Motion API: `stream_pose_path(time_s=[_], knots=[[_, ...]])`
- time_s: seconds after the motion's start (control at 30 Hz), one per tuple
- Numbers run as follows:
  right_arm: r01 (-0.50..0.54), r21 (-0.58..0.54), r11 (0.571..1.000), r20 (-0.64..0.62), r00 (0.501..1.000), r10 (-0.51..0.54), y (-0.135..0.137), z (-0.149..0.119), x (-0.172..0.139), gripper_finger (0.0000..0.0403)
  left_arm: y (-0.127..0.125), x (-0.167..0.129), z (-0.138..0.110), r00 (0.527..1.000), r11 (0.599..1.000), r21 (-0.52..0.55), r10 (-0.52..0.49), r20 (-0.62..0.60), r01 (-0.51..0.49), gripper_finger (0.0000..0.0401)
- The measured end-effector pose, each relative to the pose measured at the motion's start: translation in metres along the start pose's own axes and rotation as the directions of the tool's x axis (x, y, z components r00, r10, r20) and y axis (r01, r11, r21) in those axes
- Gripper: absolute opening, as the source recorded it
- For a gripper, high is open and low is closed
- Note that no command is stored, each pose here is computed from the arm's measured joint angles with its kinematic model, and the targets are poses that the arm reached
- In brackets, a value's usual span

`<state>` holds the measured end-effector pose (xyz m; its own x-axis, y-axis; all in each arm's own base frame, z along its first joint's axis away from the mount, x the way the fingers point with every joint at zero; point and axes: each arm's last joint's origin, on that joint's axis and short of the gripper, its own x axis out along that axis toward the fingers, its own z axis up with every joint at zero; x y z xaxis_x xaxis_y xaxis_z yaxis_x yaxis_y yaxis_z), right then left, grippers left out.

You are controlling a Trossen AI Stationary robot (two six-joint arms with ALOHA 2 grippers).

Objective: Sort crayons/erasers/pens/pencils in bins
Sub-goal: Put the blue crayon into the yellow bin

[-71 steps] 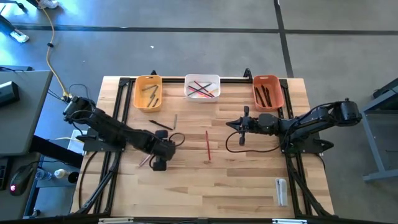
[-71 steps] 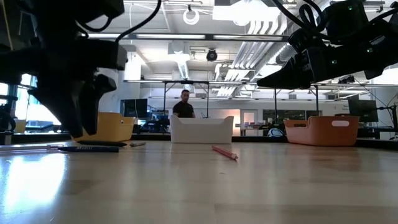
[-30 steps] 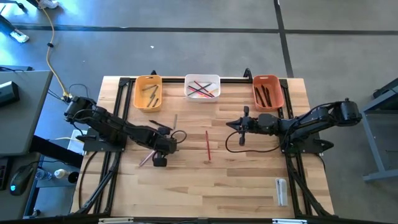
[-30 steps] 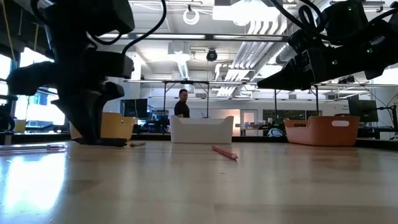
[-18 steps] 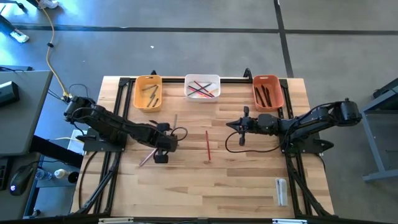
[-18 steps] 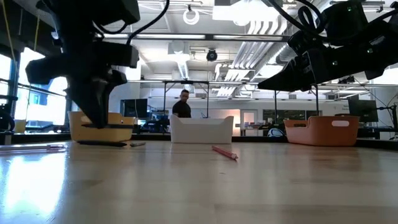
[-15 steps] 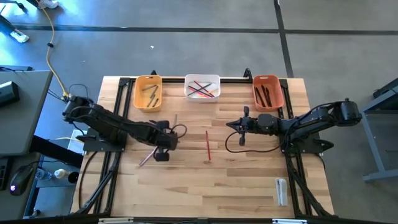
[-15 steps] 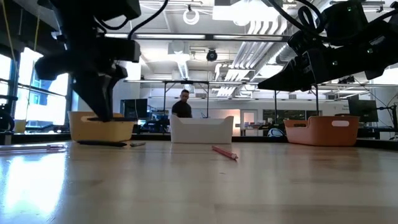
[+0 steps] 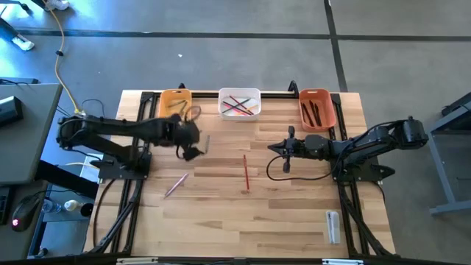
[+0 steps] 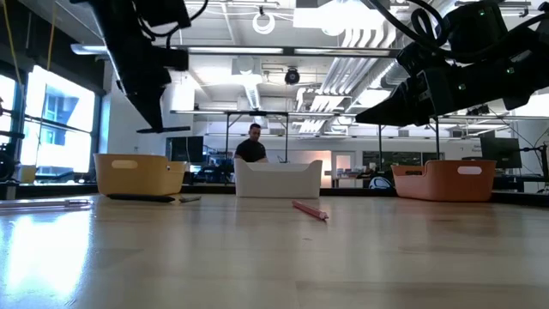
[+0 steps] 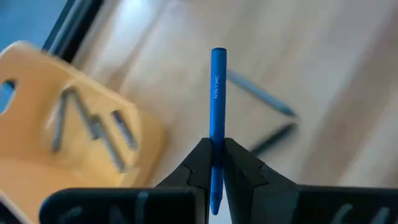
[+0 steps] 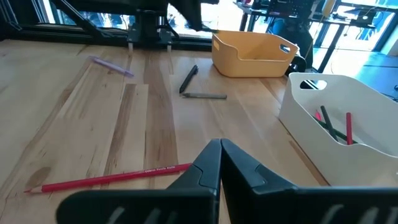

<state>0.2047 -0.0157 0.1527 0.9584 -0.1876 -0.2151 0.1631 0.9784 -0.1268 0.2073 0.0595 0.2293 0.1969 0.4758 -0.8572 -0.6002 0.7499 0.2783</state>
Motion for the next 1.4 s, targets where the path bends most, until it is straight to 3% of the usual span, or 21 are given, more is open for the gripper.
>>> stream_pose_path(time_s=[0.23, 0.47, 0.63, 1.03, 1.4], knots=[[0.001, 0.0, 1.0, 0.002, 1.0, -0.001, 0.0, 0.0, 0.0, 0.0, 0.052, 0.032, 0.013, 0.99, 0.979, -0.164, 0.11, -0.09, -0.124, 0.0014], [0.0, 0.0, 1.0, 0.001, 1.0, 0.0, 0.0, 0.0, 0.0, 0.0, 0.109, 0.054, 0.033, 0.967, 0.916, -0.325, 0.183, -0.179, -0.234, 0.0014], [0.001, -0.001, 1.0, 0.0, 1.0, -0.001, 0.0, 0.0, 0.0, 0.0, 0.137, 0.077, 0.037, 0.949, 0.883, -0.381, 0.181, -0.258, -0.272, 0.0014], [0.0, -0.004, 1.0, 0.001, 1.0, 0.0, 0.0, 0.0, 0.0, 0.0, 0.154, 0.124, 0.026, 0.9, 0.864, -0.388, 0.152, -0.409, -0.322, 0.0015], [0.0, -0.001, 1.0, 0.0, 1.0, 0.0, 0.0, 0.0, 0.0, 0.0, 0.157, 0.131, 0.025, 0.898, 0.863, -0.387, 0.152, -0.413, -0.324, 0.0031]])
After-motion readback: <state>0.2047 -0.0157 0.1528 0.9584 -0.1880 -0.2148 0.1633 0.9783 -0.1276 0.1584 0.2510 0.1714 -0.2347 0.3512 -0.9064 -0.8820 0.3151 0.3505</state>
